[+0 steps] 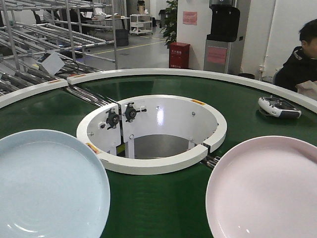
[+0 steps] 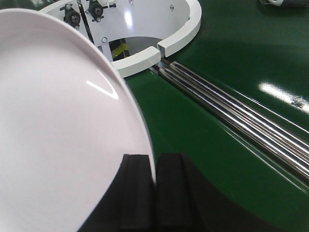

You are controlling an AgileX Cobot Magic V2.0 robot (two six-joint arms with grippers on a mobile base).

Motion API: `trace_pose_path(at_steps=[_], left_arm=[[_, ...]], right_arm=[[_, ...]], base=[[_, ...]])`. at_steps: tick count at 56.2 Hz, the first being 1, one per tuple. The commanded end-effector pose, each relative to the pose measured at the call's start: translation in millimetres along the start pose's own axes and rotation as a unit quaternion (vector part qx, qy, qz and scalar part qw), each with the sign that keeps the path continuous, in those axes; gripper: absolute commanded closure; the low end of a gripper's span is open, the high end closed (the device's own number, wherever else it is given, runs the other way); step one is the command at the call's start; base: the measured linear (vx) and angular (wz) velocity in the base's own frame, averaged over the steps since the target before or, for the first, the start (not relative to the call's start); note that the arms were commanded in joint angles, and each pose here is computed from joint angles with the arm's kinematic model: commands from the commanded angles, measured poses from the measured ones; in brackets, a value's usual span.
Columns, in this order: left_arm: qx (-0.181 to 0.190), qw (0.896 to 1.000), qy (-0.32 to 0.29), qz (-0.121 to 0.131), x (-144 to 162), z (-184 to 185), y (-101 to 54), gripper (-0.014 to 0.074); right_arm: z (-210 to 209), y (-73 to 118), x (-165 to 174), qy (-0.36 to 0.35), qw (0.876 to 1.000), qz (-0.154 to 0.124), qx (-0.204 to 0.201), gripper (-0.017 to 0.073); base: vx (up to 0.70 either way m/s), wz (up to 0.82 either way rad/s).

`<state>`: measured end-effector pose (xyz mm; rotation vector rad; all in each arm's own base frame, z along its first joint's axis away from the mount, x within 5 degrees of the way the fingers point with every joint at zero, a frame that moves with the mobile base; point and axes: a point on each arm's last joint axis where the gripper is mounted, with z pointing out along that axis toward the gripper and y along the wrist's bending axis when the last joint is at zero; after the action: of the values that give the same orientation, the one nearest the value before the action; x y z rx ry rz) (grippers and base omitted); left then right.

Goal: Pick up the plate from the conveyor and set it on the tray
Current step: 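Lift both held plates up off the conveyor, then hold both plates while the base drives to the steel table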

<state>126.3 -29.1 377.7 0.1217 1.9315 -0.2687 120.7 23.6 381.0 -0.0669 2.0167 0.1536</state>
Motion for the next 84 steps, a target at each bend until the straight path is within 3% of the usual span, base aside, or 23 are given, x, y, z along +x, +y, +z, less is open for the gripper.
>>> trace_pose_path(at_steps=[1,50,84], left_arm=[[0.006,0.998,-0.059,-0.008,-16.4,-5.7,-2.3,0.0599],[0.006,0.998,-0.059,-0.008,-16.4,-5.7,-2.3,0.0599],[0.006,0.998,-0.059,-0.008,-16.4,-5.7,-2.3,0.0599]], right_arm=[[-6.1,1.6,-15.9,-0.062,0.998,-0.001,-0.009,0.0569],[-6.1,1.5,-15.9,-0.062,0.998,-0.001,-0.009,0.0569],[-6.1,1.5,-15.9,-0.062,0.998,-0.001,-0.009,0.0569]], base=[[0.0,0.0],[-0.02,-0.04],[-0.15,-0.55]])
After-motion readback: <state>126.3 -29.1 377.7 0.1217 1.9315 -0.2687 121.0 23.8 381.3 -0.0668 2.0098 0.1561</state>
